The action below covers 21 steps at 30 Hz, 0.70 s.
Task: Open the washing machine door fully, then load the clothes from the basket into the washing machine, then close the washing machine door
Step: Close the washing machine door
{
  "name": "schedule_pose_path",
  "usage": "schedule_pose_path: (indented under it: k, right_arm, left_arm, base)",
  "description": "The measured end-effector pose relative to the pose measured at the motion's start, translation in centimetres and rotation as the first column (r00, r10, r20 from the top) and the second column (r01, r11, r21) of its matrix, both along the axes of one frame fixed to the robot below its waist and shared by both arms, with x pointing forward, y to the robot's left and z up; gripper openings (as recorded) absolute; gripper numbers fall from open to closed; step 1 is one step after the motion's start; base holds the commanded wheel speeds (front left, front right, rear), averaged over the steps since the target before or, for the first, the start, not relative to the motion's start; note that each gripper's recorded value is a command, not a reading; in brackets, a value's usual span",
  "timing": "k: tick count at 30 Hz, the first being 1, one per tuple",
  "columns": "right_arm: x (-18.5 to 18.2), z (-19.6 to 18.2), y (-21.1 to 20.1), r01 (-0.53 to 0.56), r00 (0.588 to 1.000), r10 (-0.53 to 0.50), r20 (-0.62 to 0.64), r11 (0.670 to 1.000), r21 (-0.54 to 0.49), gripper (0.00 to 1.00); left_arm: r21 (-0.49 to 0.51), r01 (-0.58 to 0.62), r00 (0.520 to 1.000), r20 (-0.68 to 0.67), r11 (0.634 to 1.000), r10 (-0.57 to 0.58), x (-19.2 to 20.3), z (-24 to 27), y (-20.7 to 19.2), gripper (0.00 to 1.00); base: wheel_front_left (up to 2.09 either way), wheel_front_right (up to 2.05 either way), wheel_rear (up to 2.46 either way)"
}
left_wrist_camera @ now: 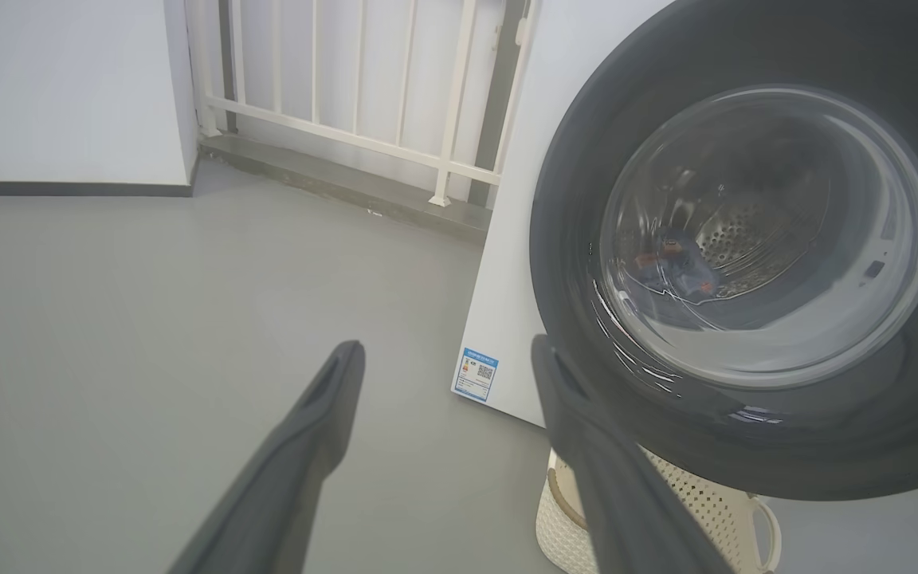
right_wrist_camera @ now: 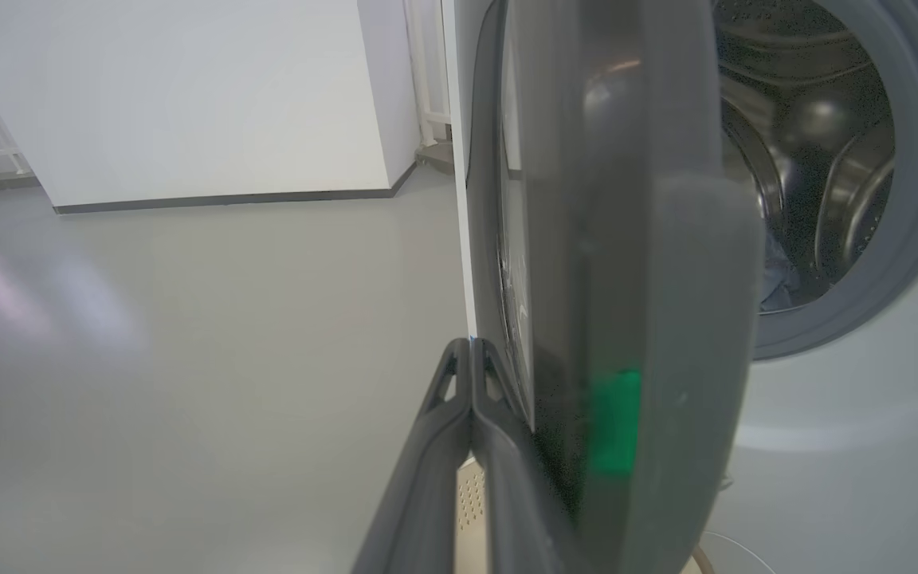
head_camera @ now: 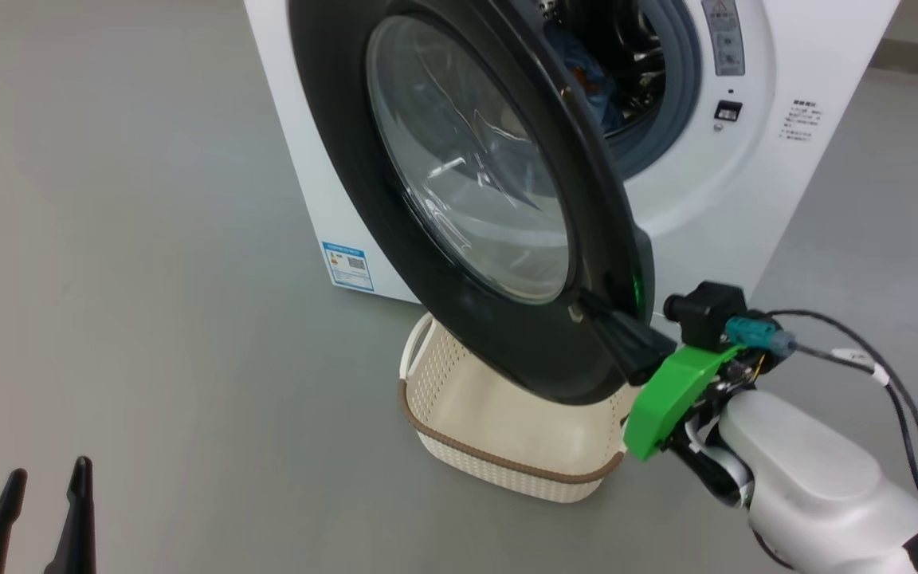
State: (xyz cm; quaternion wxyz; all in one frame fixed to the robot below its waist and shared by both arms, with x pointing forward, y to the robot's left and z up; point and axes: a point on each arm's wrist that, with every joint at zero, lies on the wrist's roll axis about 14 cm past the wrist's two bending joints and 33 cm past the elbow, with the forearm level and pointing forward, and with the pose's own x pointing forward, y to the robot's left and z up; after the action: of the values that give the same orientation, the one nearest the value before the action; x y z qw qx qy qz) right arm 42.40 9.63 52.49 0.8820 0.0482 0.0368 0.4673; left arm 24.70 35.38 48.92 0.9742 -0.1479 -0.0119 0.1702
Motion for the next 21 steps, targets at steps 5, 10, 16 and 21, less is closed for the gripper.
schedule_pose_path:
  k: [5, 10, 16, 21]
  right_arm:
    - [2.5, 0.9, -1.2, 0.058, 0.998, -0.058, 0.006, 0.998, 0.035, 0.00]
    - [5.3, 1.2, -2.5, 0.115, 0.993, -0.116, 0.016, 0.992, 0.048, 0.00]
    - [8.3, 0.8, -3.9, 0.176, 0.984, -0.177, 0.013, 0.983, 0.054, 0.00]
    - [10.8, 0.1, -4.9, 0.221, 0.975, -0.221, 0.005, 0.974, 0.054, 0.00]
  left_arm:
    - [0.000, 0.023, 1.000, -0.019, 1.000, -0.023, 1.4, -0.2, -0.3, 1.00]
    - [-0.001, 0.044, 0.999, -0.021, 0.999, -0.044, 3.4, 0.1, -0.3, 1.00]
    - [0.001, 0.066, 0.997, -0.048, 0.998, -0.066, 5.2, -0.4, -0.3, 1.00]
    - [0.017, 0.087, 0.994, -0.061, 0.996, -0.086, 7.1, -0.4, -0.3, 1.00]
  base:
    - [0.00, 0.00, 0.00]
    - [0.00, 0.00, 0.00]
    - [0.00, 0.00, 0.00]
    - [0.00, 0.00, 0.00]
